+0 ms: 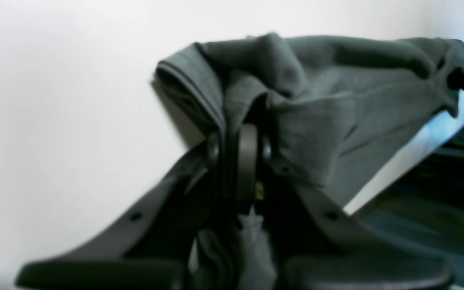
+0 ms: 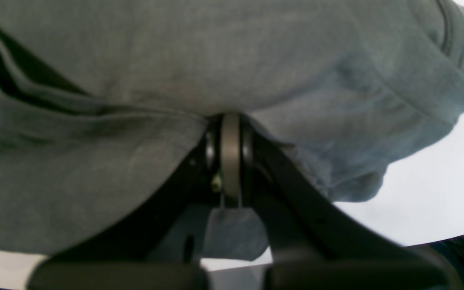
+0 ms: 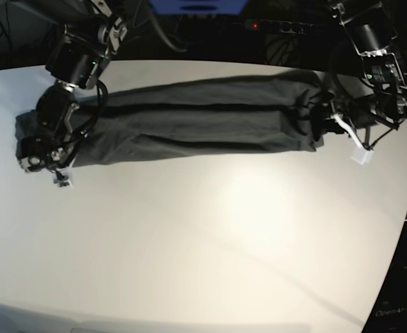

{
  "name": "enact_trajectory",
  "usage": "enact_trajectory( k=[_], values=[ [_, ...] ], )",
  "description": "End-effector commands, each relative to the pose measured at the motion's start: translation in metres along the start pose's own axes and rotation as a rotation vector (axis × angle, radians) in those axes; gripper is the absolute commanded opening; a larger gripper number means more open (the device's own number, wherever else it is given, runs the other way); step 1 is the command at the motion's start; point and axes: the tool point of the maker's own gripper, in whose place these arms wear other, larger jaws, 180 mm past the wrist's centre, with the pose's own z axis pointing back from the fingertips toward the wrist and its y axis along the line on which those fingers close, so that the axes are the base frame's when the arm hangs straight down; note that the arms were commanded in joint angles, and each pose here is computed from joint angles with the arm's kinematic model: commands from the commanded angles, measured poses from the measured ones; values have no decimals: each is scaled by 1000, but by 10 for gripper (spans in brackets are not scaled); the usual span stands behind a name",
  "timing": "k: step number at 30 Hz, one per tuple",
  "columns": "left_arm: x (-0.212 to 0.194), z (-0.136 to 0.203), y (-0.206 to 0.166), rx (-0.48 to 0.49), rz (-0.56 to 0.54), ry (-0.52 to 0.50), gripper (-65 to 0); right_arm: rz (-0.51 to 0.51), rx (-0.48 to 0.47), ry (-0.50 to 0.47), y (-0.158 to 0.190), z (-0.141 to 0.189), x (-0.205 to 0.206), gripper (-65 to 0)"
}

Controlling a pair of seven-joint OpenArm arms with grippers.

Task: Fold the T-shirt properly
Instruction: 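Grasp the strip end with the left gripper and lift it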

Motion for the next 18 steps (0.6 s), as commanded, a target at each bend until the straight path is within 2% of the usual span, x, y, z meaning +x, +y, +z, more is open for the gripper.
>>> enact_trajectory(
  k=[1,6,9,14,18],
  values=[
    [-26,-2,5,32,-9,129,-626,3,77,-43,20,-7,6,-646],
    [-25,-18,-24,-64,-64,153,-627,2,78,-49,20,-6,9,-646],
    [-15,-23,-38,-112,-83,135,-627,2,78,-49,20,-6,9,-646],
    [4,-21,-41,-112,-110,105,-627,1,79,-67,21,-6,11,-646],
    [28,0,-23,-55,-149,80,-627,1,80,-73,21,-6,12,-646]
  ],
)
